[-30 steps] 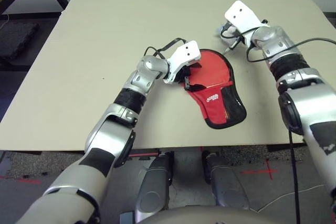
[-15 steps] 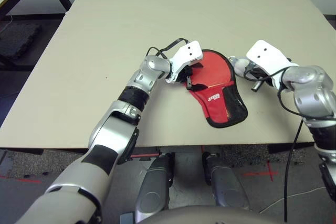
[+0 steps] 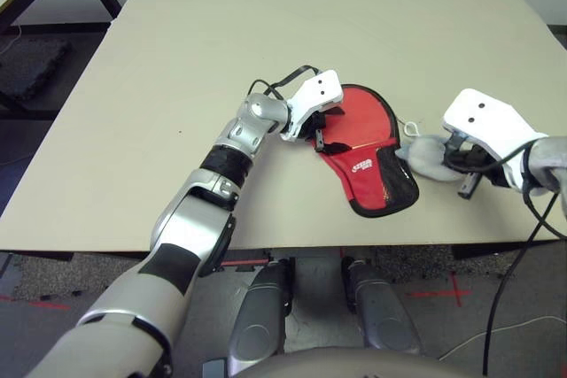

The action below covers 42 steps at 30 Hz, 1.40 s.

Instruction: Store the ping-pong paddle in its case and zip it.

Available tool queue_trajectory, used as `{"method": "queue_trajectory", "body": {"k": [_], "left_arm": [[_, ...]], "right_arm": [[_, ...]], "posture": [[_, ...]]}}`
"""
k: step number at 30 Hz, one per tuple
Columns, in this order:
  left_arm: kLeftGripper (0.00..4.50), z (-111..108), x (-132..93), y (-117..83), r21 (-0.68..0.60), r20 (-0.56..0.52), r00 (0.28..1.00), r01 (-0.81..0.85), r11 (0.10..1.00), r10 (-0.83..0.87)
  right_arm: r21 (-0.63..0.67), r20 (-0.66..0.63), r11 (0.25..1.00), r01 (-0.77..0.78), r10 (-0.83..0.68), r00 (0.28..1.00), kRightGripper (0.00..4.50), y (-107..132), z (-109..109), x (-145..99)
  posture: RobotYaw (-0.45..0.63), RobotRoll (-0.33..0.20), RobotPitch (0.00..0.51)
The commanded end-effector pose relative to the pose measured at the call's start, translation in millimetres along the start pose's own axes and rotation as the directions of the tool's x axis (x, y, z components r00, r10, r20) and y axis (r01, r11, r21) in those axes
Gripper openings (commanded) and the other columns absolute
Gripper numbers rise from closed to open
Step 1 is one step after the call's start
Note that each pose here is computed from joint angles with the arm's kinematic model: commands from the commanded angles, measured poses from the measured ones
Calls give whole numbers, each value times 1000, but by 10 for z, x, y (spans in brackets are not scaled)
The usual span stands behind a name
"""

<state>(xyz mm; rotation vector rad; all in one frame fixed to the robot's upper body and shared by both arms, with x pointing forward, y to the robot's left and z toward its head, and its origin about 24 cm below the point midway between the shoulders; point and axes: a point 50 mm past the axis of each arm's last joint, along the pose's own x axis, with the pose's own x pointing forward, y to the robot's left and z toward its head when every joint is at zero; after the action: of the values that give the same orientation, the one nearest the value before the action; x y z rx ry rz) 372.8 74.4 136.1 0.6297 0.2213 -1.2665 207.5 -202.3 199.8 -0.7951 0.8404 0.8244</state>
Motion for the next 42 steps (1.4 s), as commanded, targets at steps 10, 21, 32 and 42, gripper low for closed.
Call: {"method": "queue_trajectory", "body": {"k": [10,21,32,42], "left_arm": [[4500,-286,72,-111,-51,-125,992,29,998,-35],[4500,-292,70,-111,-52,-127,991,29,998,-35],[4500,-273,25,-88,-51,-115,993,18,999,-24],[4500,-308,-57,-76,-62,-117,993,-10,998,3]], "right_arm": [[-79,-166,944,-319,303,938,13,348,-141,-176],[-72,-154,932,-356,342,927,13,424,-163,-170],[156,149,944,-291,268,952,1755,-101,92,-398],[387,436,914,-118,-69,897,4466,-793,311,-775]], "posture": [[-163,0,231],[-164,0,230],[-141,0,225],[-116,0,226]]}}
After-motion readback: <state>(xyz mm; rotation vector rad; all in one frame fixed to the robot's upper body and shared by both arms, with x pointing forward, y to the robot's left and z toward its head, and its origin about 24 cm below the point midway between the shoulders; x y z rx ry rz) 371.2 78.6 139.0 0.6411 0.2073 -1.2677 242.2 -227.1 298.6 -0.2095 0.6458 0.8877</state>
